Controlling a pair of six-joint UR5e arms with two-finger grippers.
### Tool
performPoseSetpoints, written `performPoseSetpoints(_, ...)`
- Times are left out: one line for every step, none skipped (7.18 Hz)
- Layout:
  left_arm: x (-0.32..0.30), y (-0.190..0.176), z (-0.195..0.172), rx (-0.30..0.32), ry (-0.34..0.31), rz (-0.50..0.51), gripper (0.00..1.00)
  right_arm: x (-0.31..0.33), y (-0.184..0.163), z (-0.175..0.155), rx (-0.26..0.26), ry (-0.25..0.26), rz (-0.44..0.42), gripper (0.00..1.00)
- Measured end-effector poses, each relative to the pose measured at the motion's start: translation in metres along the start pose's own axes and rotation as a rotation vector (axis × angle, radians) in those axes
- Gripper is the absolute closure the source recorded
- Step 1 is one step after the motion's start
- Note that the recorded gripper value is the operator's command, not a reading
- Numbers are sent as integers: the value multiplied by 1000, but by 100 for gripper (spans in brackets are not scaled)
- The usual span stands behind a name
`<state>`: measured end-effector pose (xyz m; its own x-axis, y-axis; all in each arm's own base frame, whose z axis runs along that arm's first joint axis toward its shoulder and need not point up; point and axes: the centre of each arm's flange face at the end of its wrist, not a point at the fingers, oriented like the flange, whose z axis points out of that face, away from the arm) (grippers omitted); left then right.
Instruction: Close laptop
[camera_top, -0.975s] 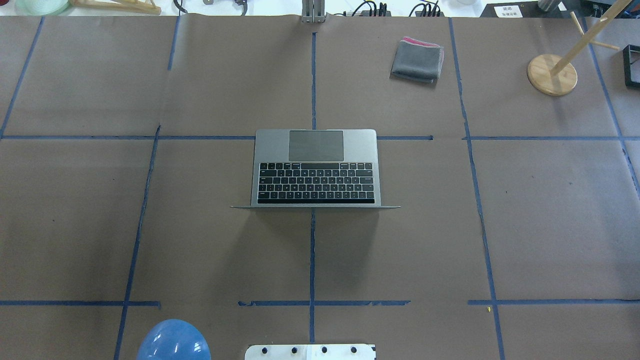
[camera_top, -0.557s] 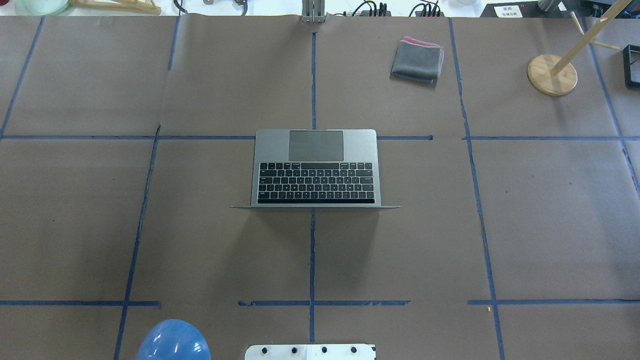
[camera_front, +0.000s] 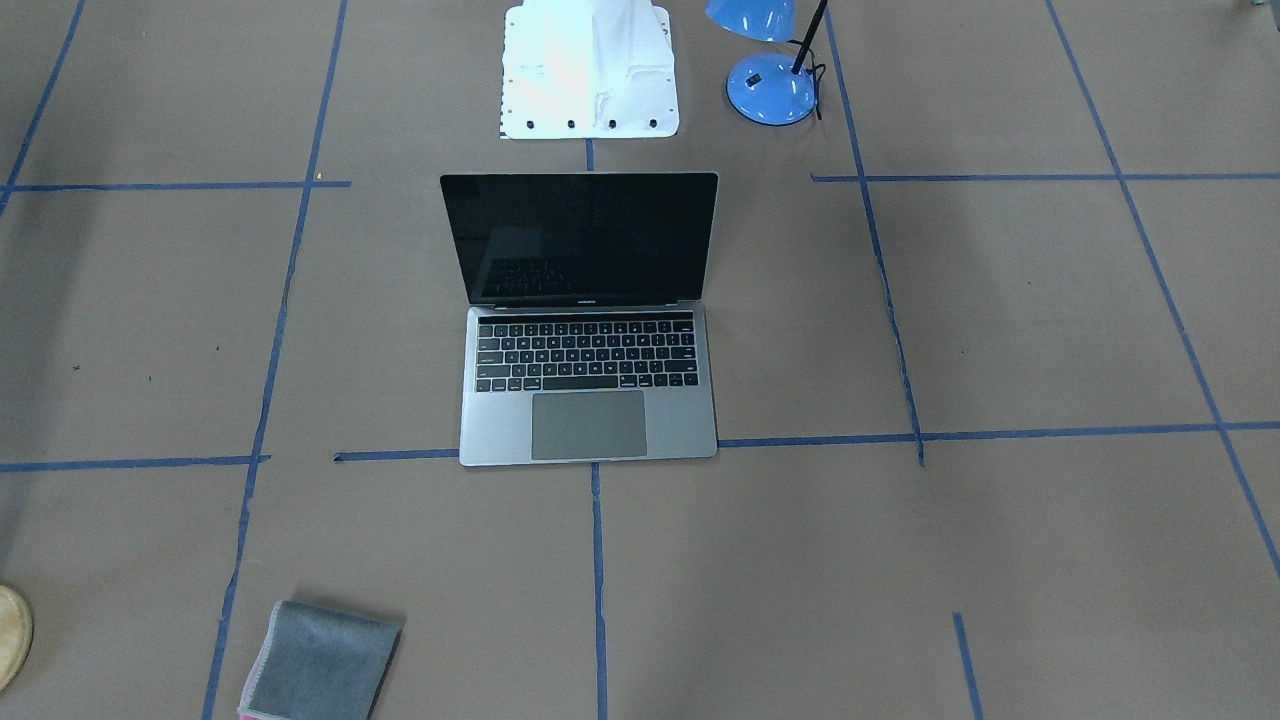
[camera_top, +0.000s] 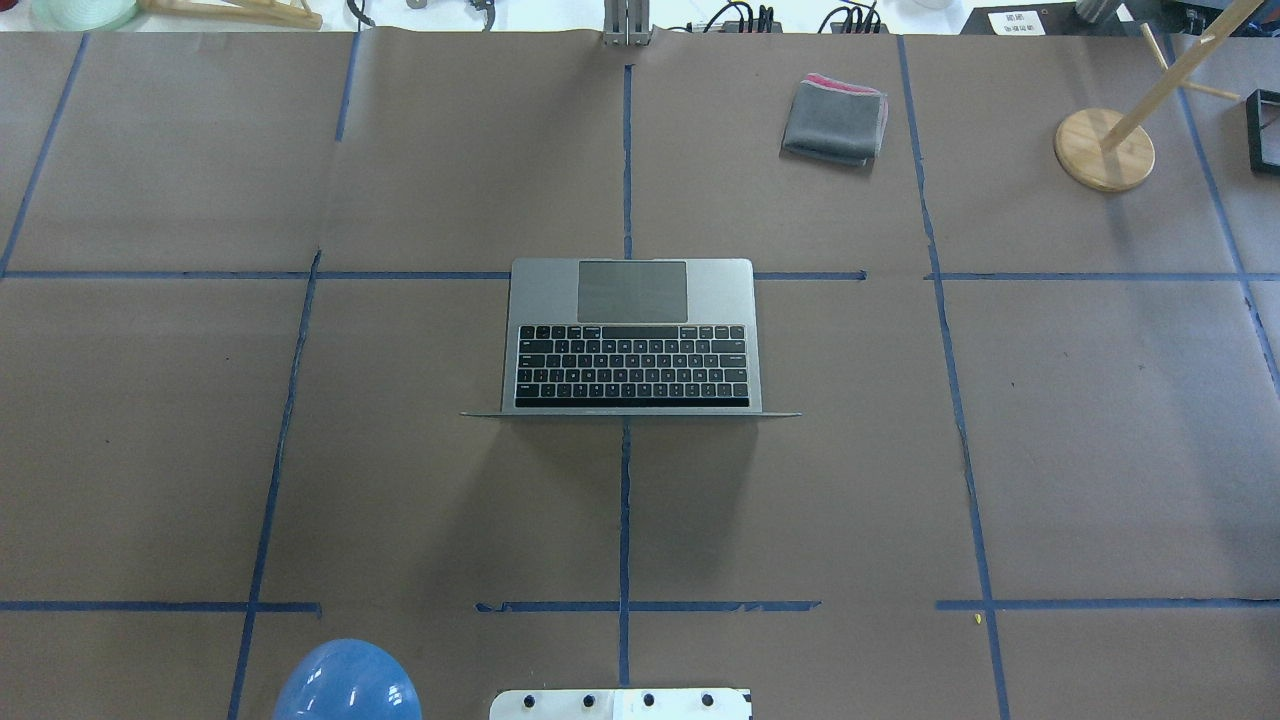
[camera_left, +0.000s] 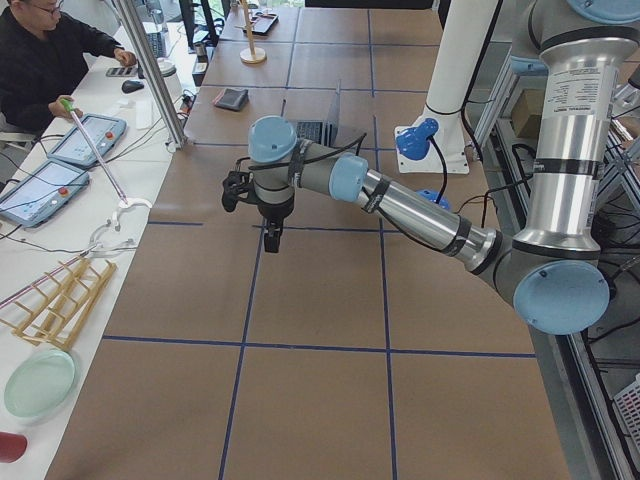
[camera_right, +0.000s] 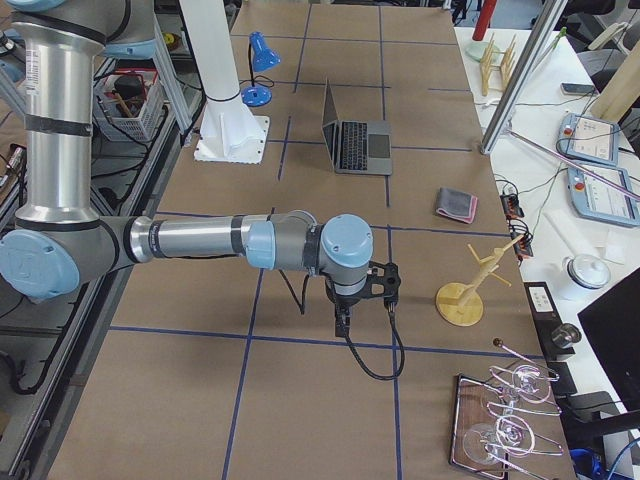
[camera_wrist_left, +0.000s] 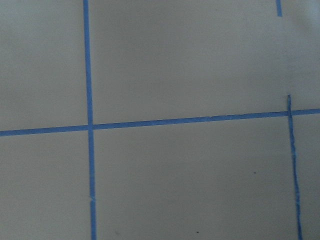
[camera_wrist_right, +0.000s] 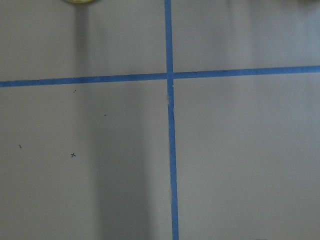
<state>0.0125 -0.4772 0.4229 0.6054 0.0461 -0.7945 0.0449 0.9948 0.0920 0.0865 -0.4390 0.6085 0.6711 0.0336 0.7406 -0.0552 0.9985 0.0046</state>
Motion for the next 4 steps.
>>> performPoseSetpoints(49, 9, 6, -17, 28, -19, 13, -2, 1, 0, 2, -18, 2, 1)
performPoseSetpoints(93, 17, 9, -32, 53, -38, 28, -6, 2, -2, 6, -34, -1, 3)
performPoseSetpoints(135, 24, 10, -42, 79, -55, 49, -11, 2, -6, 15, -44, -10, 6)
performPoseSetpoints(175, 28, 11, -55, 107, -69, 74, -21, 3, -14, 30, -52, -16, 7)
